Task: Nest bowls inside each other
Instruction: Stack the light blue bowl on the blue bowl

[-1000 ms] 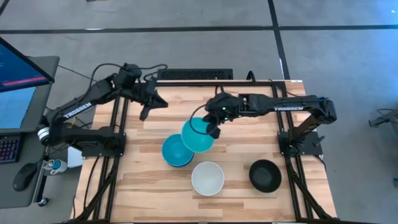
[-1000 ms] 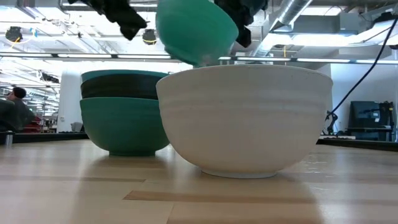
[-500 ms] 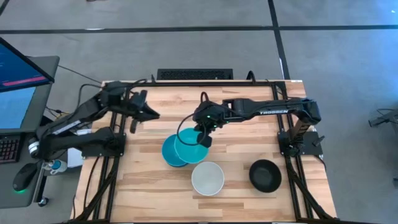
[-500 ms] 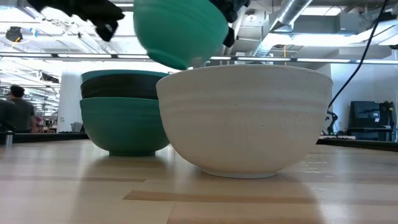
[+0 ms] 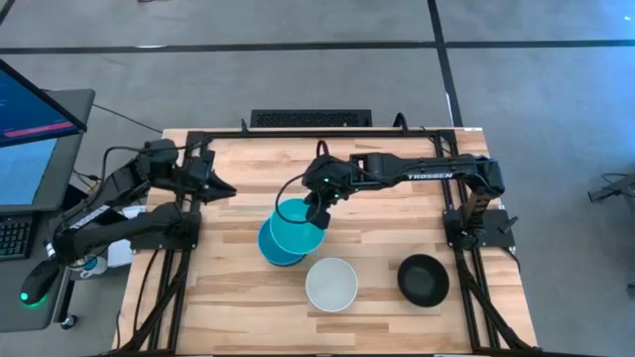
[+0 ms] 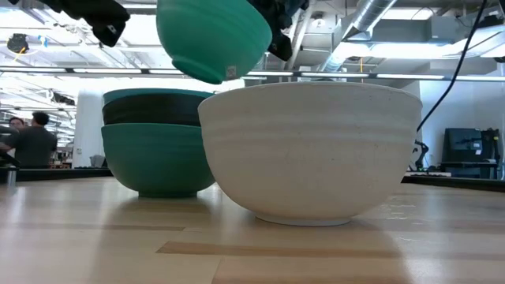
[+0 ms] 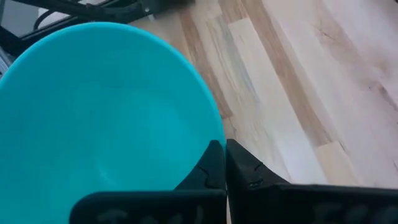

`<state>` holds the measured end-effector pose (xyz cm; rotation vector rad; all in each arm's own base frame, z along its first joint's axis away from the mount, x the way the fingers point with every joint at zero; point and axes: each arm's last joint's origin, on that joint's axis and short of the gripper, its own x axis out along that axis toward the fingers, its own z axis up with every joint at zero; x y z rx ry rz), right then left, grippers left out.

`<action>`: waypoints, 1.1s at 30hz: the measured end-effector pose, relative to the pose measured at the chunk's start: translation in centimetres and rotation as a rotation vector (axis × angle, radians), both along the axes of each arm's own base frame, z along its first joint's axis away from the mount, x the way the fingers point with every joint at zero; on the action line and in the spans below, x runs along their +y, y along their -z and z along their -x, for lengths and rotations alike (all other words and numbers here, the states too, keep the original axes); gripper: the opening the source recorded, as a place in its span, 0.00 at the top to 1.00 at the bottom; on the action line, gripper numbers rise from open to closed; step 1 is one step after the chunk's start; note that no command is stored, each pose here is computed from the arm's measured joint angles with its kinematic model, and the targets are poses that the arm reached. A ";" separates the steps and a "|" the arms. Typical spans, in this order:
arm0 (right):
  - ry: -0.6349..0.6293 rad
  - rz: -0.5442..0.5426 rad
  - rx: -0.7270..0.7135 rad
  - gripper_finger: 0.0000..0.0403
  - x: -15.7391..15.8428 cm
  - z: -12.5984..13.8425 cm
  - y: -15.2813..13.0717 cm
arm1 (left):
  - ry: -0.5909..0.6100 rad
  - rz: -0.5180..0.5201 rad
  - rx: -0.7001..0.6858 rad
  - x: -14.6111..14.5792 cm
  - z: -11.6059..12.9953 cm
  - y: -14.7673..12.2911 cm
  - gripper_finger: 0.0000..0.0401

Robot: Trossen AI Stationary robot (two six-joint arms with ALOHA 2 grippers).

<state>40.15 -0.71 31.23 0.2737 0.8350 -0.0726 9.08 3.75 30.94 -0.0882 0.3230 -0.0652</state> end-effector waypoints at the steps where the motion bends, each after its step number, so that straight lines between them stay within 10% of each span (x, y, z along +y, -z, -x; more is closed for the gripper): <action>1: 0.000 0.000 0.005 0.99 0.0 -0.1 0.2 | 0.004 -0.007 0.002 0.0 0.0 0.0 0.90; 33: -0.101 0.010 0.031 0.90 0.7 -5.9 4.5 | -0.026 -0.008 0.003 -0.1 0.3 0.0 0.90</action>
